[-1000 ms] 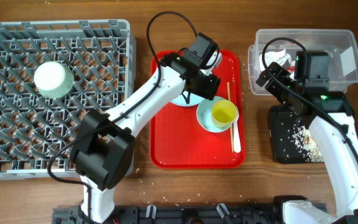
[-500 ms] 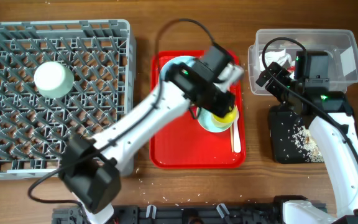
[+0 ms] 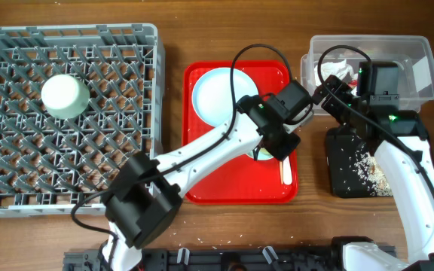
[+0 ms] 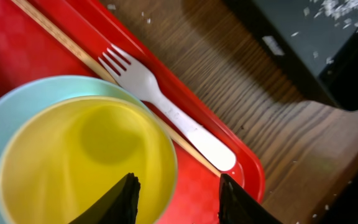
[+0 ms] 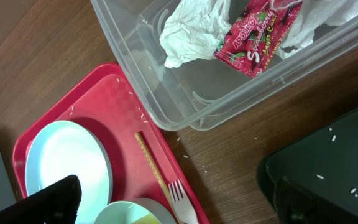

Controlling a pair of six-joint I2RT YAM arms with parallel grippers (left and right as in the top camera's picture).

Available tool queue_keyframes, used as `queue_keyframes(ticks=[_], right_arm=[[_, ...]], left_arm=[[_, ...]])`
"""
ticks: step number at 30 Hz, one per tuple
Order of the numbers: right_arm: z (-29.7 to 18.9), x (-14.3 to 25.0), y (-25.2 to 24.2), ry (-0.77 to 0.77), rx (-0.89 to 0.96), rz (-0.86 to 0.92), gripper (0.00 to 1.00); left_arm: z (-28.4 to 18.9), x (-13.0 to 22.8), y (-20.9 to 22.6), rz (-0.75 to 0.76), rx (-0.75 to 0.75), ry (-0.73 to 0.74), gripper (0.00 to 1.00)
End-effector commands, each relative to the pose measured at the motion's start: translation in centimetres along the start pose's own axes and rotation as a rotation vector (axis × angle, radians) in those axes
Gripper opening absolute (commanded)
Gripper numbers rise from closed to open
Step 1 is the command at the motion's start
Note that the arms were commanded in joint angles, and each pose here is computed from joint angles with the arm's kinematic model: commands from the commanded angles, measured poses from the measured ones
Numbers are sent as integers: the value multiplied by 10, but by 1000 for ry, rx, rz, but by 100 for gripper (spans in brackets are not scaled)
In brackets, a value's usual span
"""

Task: Sort waste into correct bins and load items into the dishwasher rack
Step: 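Reach the left gripper to the yellow cup and grasp it, then carry the yellow cup left and lower it into the dish rack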

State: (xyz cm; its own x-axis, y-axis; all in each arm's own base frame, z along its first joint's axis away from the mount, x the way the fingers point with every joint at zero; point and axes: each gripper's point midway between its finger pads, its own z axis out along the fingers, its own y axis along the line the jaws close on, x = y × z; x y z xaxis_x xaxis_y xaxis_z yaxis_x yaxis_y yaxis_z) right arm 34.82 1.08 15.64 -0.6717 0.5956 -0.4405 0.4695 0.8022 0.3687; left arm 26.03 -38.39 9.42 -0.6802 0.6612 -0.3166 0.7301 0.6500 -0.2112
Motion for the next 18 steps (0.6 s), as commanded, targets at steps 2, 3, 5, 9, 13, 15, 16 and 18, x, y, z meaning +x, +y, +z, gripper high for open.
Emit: queue_keyframes(ticks=[2, 3, 5, 9, 13, 15, 16, 18], right_arm=[[1, -2, -2, -5, 10, 9, 100], [1, -2, -2, -5, 10, 10, 100], [1, -2, -2, -5, 10, 10, 100], [1, -2, -2, -5, 10, 10, 100], [1, -2, -2, -5, 10, 10, 100], [1, -2, -2, -5, 10, 10, 100], [1, -2, -2, -5, 10, 10, 100], [1, -2, -2, -5, 10, 9, 100]], left_arm=[[31, 16, 6, -3, -21, 84, 37], [31, 16, 5, 0, -20, 83, 37], [31, 16, 5, 0, -21, 84, 24], [28, 14, 6, -40, -22, 73, 6], [8, 8, 1, -79, -17, 36, 4], [-20, -3, -3, -73, -7, -31, 4], [-33, -8, -3, -84, -4, -61, 4], [-67, -17, 14, -162, -11, -136, 4]])
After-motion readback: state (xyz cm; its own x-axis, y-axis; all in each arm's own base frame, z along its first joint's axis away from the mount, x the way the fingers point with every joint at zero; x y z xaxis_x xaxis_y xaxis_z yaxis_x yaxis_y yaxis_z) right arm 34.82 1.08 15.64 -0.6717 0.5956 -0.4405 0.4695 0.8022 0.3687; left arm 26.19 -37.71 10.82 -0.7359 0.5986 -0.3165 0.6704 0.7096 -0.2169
